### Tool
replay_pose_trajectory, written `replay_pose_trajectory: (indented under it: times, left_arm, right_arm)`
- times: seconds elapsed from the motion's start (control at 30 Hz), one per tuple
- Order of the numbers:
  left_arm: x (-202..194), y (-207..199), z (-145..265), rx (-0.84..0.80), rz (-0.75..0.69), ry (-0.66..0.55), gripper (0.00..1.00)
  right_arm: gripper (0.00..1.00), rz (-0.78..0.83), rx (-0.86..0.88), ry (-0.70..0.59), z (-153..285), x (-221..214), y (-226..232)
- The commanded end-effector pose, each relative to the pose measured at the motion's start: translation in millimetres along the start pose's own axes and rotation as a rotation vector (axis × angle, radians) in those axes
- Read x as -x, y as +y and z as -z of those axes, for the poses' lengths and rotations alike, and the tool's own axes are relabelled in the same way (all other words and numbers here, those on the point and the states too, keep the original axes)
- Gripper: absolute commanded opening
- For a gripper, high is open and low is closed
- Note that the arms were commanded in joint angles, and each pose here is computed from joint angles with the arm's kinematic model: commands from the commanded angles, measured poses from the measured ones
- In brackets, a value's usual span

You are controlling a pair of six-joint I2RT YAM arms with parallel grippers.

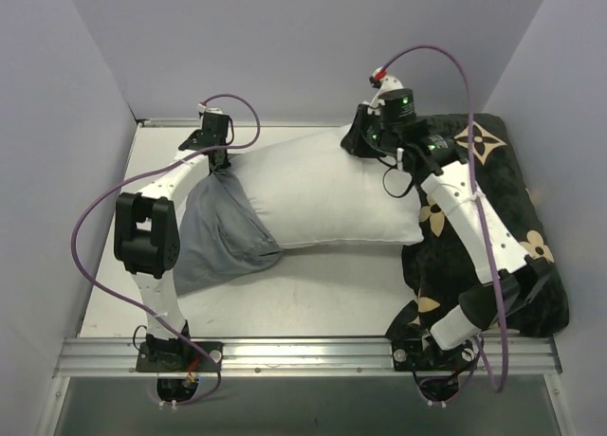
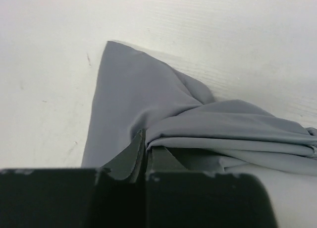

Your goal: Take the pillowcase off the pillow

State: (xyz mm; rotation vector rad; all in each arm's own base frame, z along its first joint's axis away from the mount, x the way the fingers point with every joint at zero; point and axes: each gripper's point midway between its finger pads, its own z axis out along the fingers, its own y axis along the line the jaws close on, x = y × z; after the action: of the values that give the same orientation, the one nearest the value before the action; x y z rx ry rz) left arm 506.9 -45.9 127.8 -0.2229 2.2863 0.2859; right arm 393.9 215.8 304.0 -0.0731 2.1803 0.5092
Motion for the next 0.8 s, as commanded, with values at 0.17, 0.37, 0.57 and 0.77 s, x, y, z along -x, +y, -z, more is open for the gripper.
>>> replay_pose_trajectory:
  times: [0.17,0.37,0.57,0.77]
  left_arm:
    - [5,51,-5,0.026,0.127,0.032,0.00]
    - [38,-6,38,-0.221,0.092,-0.036,0.64]
    - [52,9,93,-0.205,0.152,-0.144,0.89]
    - [51,9,169,-0.238,0.242,-0.257,0.97]
  right_arm:
    - [0.00,0.008,-0.159,-0.260,92,66,-29]
    - [0.00,-0.006,-0.193,-0.212,74,48,-38]
    - [0.00,-0.002,-0.223,-0.216,73,50,-44]
    - [0.00,-0.017,-0.238,-0.195,69,38,-48]
